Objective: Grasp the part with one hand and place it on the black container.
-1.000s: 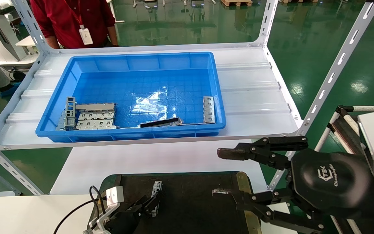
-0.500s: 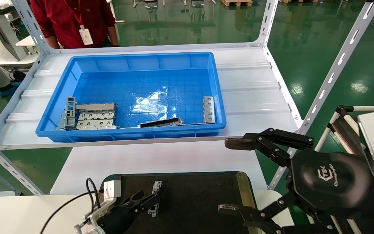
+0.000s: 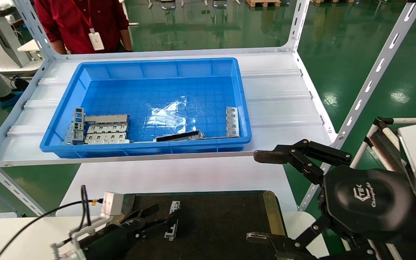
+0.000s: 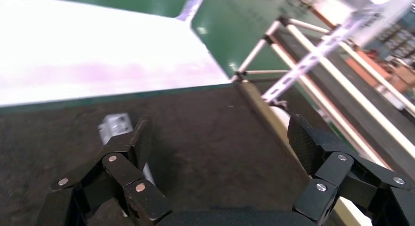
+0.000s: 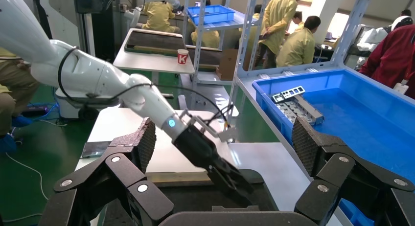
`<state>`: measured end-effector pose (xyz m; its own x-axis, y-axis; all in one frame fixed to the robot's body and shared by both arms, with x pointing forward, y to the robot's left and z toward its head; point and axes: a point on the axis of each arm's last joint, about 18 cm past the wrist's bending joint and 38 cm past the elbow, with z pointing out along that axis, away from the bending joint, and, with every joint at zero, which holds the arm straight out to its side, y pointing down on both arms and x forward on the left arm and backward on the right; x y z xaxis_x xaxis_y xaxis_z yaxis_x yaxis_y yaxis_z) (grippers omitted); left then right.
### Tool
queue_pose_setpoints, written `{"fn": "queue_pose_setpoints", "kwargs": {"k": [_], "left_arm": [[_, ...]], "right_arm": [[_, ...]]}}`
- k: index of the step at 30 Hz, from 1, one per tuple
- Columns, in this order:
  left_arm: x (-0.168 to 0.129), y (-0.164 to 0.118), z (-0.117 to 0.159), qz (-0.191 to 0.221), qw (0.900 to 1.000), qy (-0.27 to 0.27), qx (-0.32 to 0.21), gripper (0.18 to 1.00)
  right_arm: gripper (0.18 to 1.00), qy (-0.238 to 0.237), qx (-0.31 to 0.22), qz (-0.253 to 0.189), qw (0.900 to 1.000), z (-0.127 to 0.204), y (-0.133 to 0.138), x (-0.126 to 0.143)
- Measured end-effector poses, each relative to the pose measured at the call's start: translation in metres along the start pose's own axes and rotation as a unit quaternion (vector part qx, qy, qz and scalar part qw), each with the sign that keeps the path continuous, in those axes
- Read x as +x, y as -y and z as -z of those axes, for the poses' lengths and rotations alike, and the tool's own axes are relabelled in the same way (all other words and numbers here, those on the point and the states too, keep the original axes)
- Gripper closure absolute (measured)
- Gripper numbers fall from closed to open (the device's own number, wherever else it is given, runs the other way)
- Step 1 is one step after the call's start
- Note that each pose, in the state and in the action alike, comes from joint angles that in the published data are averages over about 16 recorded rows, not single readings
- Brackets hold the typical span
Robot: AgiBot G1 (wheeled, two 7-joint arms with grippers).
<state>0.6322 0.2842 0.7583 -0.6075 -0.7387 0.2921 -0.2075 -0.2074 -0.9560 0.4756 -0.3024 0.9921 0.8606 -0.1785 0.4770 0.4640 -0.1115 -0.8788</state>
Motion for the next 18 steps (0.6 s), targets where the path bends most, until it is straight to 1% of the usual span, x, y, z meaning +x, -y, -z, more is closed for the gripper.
{"fn": "queue_pose_setpoints", "kwargs": {"k": [10,18], "left_arm": [[0.02,0.03,0.033,-0.042,0.9964,-0.073,-0.008,0.183],[0.033,0.049,0.055,-0.066,0.9915,-0.111,-0.014,0.183]], "right_arm": [[0.179,0.0,0.0,0.0,1.0,0.0,0.0,0.0],[0.178,0.0,0.0,0.0,1.0,0.0,0.0,0.0]]}}
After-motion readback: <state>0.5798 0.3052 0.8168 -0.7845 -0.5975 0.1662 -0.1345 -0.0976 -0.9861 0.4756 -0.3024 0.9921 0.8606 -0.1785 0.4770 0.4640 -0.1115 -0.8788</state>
